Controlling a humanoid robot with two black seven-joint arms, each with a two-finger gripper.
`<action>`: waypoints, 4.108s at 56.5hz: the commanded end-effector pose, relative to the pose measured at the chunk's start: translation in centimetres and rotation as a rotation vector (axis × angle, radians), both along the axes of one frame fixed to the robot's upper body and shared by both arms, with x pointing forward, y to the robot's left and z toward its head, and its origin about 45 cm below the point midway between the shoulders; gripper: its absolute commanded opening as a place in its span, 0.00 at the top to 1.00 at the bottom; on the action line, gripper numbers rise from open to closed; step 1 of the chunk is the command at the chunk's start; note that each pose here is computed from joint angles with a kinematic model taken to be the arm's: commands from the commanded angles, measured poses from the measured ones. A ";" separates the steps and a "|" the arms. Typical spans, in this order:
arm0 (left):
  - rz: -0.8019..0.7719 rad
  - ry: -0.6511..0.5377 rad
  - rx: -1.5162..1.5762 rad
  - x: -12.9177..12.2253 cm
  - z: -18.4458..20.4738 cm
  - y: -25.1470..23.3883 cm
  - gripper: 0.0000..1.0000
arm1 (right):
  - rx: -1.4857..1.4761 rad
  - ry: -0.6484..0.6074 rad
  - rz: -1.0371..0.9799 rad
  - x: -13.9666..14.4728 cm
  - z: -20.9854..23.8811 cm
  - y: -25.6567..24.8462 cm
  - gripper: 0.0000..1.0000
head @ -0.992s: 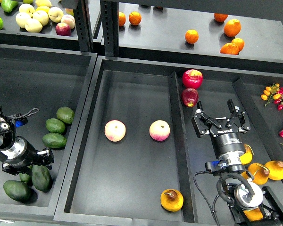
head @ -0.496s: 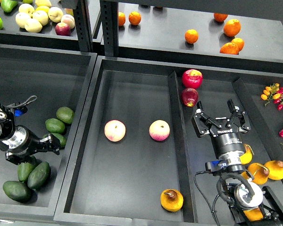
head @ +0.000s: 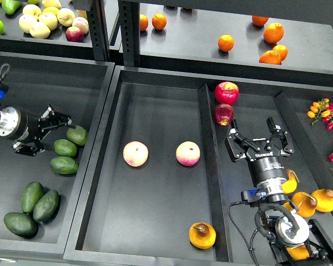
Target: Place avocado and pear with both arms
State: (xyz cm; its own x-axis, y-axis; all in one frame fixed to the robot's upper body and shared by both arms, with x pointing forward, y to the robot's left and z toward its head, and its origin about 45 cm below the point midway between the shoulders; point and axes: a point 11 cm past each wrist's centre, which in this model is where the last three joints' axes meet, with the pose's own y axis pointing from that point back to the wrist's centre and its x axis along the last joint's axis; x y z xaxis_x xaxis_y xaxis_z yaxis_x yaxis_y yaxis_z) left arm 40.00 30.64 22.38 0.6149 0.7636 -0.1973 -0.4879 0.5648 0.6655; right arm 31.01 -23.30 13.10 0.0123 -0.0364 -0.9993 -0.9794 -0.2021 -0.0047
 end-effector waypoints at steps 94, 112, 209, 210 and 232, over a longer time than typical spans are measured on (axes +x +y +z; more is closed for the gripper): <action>0.473 0.192 -1.097 -9.9 -7.0 -11.6 0.01 | -0.525 0.432 0.775 -12.3 -6.8 -8.7 0.00; 0.506 0.201 -1.167 -11.7 -7.3 -10.7 0.01 | -0.557 0.472 0.844 -14.1 -8.5 -7.7 0.00; 0.542 0.109 -1.208 -12.4 -7.1 -7.7 0.01 | -0.532 0.534 0.922 -11.5 -14.2 -0.7 0.29; 0.542 0.109 -1.208 -12.4 -7.1 -7.7 0.01 | -0.532 0.534 0.919 -11.5 -14.2 -0.8 0.31; 0.542 0.108 -1.208 -12.4 -7.1 -7.7 0.01 | -0.527 0.546 0.904 -11.5 -14.5 -0.9 0.60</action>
